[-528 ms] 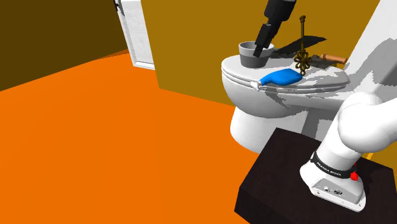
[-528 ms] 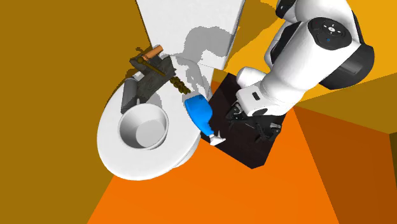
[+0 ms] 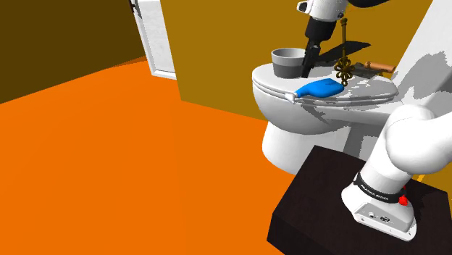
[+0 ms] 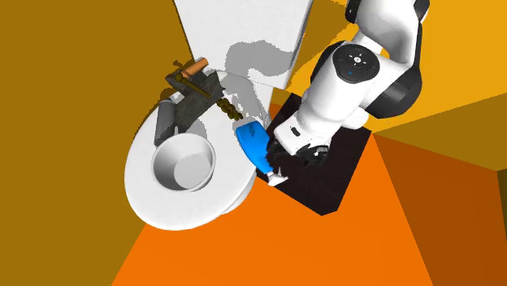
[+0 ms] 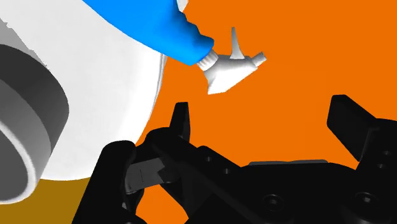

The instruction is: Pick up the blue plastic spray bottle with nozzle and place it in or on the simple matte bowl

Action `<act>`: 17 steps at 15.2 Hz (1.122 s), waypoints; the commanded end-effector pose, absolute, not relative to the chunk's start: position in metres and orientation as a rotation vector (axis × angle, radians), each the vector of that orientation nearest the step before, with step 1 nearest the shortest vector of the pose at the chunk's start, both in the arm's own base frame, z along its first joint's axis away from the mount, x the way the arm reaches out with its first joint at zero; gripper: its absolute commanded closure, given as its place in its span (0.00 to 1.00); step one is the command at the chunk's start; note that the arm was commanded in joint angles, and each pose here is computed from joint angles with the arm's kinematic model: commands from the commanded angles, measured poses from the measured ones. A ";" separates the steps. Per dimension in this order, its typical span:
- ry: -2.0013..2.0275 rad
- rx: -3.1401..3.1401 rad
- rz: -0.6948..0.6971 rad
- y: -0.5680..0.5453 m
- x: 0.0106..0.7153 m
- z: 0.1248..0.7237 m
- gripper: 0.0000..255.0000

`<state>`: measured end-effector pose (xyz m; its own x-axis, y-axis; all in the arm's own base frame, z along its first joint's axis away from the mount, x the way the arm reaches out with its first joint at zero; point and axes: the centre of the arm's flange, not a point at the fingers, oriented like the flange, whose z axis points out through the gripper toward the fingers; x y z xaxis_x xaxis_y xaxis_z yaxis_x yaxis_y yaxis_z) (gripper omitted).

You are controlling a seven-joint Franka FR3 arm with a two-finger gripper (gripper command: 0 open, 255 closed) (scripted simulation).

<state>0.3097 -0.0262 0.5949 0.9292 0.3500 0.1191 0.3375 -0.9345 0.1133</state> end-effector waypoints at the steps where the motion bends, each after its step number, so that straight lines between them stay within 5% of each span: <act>1: 0.691 2.957 0.153 -0.044 0.315 0.578 0.00; 8: 1.162 2.778 -0.034 -0.108 0.335 0.524 0.00; 17: 1.162 2.778 -0.034 -0.113 0.337 0.484 0.00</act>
